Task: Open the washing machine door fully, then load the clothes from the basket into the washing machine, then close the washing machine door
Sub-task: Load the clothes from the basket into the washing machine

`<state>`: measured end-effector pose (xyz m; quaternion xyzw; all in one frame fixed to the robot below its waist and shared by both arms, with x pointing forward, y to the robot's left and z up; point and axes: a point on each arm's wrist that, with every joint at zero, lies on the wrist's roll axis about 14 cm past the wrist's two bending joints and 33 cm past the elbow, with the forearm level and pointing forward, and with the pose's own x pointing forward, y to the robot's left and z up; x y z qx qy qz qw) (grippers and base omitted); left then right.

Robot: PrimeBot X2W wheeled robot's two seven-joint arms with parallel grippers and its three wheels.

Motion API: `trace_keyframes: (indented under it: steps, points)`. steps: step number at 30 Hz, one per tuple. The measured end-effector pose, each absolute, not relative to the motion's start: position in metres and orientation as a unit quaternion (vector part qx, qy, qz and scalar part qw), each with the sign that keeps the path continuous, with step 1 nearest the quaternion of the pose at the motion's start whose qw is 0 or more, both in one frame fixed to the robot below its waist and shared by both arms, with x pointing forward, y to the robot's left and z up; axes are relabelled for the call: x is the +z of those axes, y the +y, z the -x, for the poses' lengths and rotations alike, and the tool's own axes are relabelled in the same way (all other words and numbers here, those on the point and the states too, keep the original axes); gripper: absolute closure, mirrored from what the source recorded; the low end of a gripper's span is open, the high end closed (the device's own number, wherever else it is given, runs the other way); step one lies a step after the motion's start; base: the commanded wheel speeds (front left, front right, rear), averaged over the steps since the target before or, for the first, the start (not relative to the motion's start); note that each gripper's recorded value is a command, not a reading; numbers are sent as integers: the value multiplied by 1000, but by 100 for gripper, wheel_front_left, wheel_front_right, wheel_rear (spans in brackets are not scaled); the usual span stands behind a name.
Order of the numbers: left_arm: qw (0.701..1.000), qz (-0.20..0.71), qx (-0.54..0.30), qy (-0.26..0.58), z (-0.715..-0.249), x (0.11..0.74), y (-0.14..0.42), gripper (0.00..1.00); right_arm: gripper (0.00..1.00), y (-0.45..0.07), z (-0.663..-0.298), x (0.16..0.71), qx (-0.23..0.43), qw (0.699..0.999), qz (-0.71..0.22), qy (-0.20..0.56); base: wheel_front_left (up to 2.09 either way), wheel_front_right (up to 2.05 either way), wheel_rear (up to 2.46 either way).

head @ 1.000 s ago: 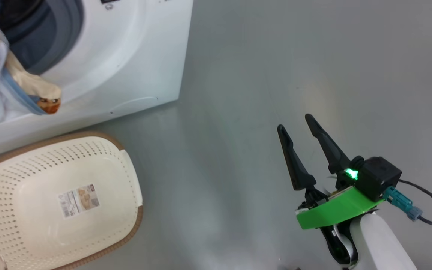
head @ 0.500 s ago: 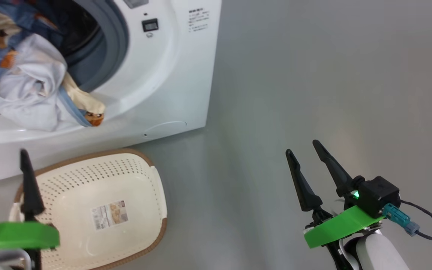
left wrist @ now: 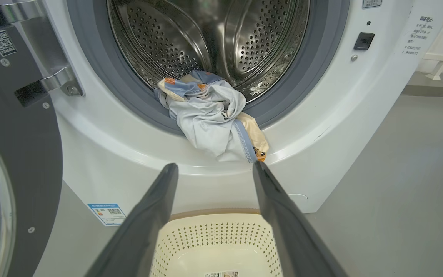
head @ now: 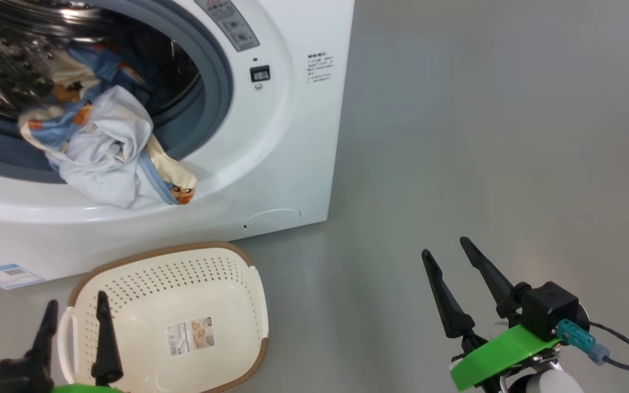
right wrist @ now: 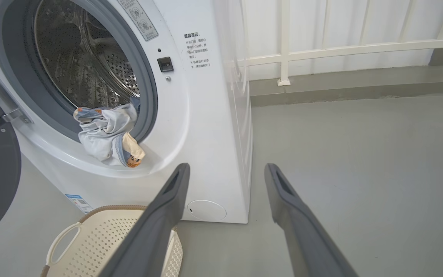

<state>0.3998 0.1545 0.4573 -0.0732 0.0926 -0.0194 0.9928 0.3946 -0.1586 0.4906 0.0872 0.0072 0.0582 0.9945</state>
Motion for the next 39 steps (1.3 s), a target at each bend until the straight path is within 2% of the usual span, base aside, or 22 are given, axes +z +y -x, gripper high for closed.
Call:
trace_keyframes:
  steps: [21, 39]
  points:
    - [991, 84, 7, 105, -378, 453, 164, 0, 0, -140, -393, 500, 87, 993, -81, 4, 0, 0, 0]
    - [986, 99, -7, 133, -404, 437, 153, 0, 0, -138, -404, 483, 89, 992, -83, 25, 0, 0, 0]
